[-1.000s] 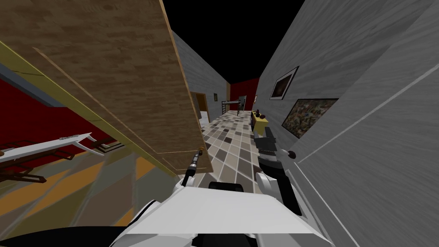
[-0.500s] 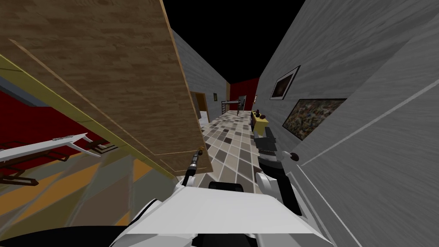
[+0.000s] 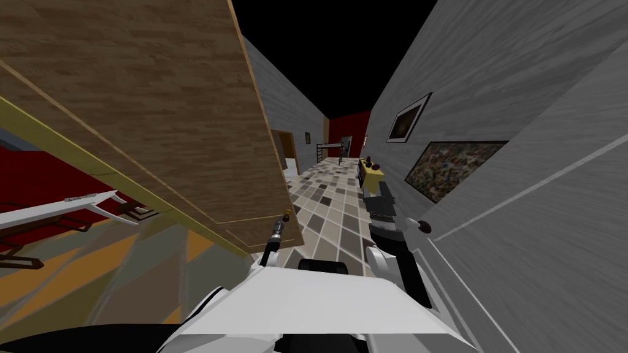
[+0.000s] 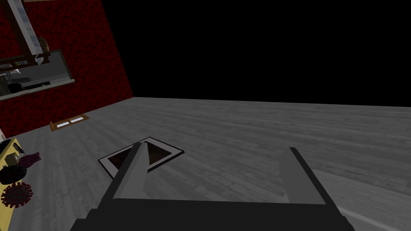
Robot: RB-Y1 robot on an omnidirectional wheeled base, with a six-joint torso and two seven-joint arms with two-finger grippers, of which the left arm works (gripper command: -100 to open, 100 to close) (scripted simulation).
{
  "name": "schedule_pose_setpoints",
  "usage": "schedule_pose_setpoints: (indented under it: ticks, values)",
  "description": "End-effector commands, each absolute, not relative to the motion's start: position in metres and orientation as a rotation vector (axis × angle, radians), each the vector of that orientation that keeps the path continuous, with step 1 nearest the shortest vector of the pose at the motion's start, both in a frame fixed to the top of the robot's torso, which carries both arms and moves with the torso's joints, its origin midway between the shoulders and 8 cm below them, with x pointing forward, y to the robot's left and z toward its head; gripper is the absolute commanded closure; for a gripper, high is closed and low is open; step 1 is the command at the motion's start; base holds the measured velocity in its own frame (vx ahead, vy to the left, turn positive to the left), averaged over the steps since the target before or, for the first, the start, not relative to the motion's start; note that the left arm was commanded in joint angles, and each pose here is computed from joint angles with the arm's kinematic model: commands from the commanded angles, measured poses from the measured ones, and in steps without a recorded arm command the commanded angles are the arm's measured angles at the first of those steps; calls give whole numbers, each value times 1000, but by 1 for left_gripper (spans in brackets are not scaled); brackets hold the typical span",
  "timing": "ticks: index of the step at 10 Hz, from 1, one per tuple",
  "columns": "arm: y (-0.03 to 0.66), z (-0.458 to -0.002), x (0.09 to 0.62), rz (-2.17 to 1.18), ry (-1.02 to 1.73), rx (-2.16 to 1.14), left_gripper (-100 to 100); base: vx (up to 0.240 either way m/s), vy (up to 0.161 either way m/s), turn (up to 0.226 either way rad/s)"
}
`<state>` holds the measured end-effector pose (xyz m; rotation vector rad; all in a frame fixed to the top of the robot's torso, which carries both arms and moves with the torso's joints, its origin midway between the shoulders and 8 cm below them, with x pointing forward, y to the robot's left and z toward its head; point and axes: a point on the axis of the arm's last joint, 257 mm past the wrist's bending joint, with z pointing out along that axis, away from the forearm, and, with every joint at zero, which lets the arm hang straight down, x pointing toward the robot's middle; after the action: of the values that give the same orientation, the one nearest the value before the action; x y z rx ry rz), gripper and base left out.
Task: Push the door open
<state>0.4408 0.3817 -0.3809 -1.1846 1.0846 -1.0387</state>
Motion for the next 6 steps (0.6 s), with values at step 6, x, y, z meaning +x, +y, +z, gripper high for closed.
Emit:
schedule_pose_setpoints:
  ticks: [6]
  values:
    - [388, -372, 446, -1179, 925, -1313, 100, 48, 2, -14]
